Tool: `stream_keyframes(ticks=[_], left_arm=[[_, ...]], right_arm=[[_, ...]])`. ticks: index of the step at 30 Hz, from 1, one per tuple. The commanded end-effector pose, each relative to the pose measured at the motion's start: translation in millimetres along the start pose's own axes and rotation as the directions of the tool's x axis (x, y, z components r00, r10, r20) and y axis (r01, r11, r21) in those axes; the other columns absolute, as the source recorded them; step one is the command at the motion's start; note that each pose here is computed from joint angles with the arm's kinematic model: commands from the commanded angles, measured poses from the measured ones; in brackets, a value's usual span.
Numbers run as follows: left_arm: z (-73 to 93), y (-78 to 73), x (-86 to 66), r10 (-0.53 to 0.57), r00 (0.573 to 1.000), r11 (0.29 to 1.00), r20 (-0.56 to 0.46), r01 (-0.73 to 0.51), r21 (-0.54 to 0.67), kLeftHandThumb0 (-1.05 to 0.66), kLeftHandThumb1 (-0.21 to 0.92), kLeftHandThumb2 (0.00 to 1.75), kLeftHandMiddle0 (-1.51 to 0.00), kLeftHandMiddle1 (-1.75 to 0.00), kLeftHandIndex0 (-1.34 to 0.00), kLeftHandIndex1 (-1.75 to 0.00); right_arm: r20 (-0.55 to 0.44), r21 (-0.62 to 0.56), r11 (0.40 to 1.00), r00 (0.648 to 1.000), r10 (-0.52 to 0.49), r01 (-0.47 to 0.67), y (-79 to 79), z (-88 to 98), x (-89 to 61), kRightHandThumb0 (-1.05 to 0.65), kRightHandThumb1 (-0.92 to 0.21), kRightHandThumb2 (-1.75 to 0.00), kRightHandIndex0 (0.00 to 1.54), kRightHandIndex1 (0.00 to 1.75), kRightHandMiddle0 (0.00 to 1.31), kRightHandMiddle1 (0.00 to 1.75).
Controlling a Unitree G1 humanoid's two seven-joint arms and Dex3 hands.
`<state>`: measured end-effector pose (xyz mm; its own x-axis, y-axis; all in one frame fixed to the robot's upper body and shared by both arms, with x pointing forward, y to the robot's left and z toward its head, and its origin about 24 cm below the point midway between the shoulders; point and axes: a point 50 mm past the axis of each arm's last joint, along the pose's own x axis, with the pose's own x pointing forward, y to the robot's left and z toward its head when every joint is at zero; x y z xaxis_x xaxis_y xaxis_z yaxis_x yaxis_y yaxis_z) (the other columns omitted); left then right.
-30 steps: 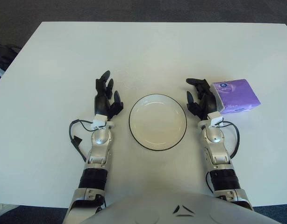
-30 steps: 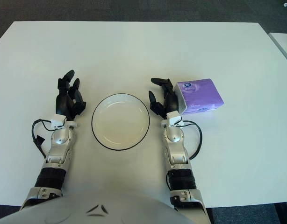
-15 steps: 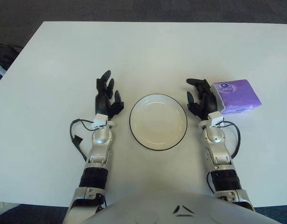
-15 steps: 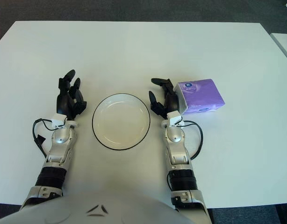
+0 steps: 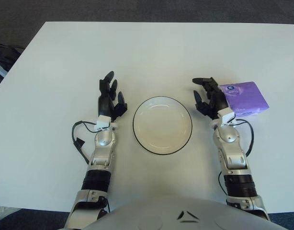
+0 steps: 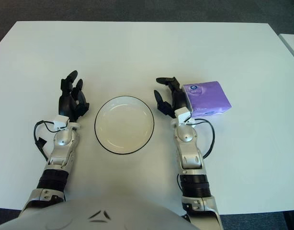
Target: Put the tissue paper into the plate.
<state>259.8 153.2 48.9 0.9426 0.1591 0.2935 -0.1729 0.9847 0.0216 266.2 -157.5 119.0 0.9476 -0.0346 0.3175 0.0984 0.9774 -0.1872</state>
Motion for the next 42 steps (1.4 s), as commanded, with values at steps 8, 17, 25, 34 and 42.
stream_keyframes(ticks=[8,17,25,34,42], left_arm=[[-40.2,3.2,-33.5,0.004,0.979,0.999,-0.205,0.005,0.044,-0.67,0.92,0.78,-0.40,0.00,0.00,-0.71],[-41.6,2.2,-34.4,0.002,0.976,0.999,-0.216,0.007,0.040,-0.67,0.92,0.78,-0.40,-0.01,0.00,-0.71],[-42.5,1.3,-35.0,0.002,0.976,0.999,-0.216,0.007,0.039,-0.67,0.92,0.78,-0.40,-0.01,0.00,-0.72],[-43.2,0.4,-35.0,0.001,0.976,0.999,-0.217,0.008,0.040,-0.68,0.92,0.77,-0.40,-0.01,0.00,-0.72],[-44.2,-0.7,-34.8,-0.007,0.976,0.999,-0.219,0.016,0.043,-0.68,0.92,0.77,-0.40,0.00,0.00,-0.72]], right_arm=[[0.136,-0.089,0.995,0.990,-0.033,0.046,-11.6,32.7,5.8,-0.56,-0.92,-0.60,0.47,0.36,0.22,0.95],[0.241,-0.206,0.971,0.968,-0.070,0.121,-22.5,50.5,19.6,-0.61,-0.92,-0.61,0.45,0.27,0.21,0.98],[0.299,-0.271,0.946,0.950,-0.091,0.176,-34.3,60.9,21.3,-0.62,-0.92,-0.63,0.45,0.22,0.20,1.00],[0.329,-0.398,0.892,0.941,-0.079,0.214,-57.2,67.1,34.5,-0.63,-0.92,-0.58,0.43,0.18,0.20,0.98],[0.349,-0.558,0.797,0.937,-0.030,0.233,-77.4,69.7,35.5,-0.70,-0.92,-0.57,0.42,0.13,0.16,0.96]])
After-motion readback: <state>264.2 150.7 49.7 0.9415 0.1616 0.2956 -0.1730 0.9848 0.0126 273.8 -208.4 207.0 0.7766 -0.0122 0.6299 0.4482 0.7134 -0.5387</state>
